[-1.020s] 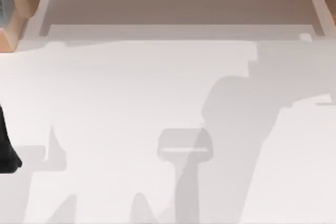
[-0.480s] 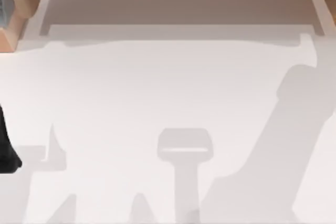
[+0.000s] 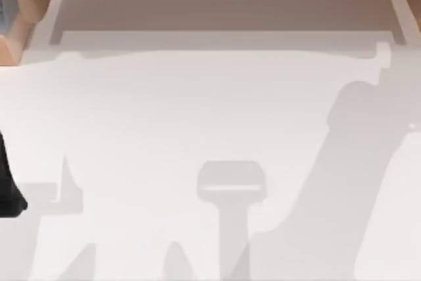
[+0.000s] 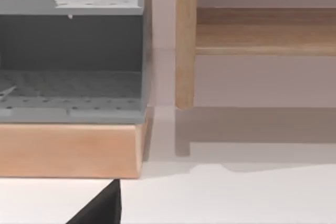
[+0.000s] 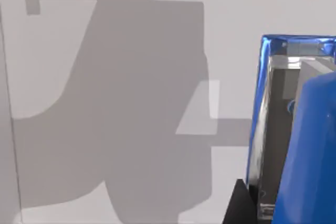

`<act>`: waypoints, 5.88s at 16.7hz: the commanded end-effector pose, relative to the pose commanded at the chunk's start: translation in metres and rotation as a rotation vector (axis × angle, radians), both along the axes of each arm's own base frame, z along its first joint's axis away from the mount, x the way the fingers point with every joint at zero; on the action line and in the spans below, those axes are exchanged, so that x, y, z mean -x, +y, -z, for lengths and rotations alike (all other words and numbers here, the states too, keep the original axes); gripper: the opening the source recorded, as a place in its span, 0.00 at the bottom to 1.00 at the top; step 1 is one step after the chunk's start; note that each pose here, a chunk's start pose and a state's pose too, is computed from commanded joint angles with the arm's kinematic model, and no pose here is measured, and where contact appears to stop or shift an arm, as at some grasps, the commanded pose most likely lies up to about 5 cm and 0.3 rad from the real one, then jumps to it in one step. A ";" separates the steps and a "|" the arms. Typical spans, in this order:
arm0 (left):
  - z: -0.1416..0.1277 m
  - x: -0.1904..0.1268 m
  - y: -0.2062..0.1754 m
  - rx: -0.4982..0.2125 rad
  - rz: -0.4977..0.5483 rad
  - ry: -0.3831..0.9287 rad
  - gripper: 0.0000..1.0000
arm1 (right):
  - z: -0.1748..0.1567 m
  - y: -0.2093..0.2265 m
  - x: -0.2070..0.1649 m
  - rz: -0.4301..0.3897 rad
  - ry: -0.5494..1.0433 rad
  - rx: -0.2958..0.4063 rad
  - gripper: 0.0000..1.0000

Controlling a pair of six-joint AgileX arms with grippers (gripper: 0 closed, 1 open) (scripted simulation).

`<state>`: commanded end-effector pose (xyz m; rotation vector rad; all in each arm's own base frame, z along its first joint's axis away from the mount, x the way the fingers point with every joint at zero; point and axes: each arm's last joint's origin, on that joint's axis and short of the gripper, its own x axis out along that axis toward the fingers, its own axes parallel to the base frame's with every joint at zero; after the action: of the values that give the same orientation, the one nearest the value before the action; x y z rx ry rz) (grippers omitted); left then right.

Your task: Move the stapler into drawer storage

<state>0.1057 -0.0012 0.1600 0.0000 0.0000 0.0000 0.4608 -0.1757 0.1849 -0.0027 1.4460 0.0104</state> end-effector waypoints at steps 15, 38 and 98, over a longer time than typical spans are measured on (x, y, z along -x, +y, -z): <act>0.000 0.000 0.000 0.000 0.000 0.000 1.00 | 0.035 -0.007 0.000 -0.005 0.035 -0.017 0.15; 0.000 0.000 0.000 0.000 0.000 0.000 1.00 | 0.026 -0.005 0.000 -0.025 0.000 -0.008 1.00; 0.000 0.000 0.000 0.000 0.000 0.000 1.00 | 0.096 -0.003 0.211 -1.101 -1.117 1.267 0.17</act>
<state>0.1057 -0.0012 0.1600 0.0000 0.0000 0.0000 0.2500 -0.1789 0.0892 -1.5707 0.0078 -0.0078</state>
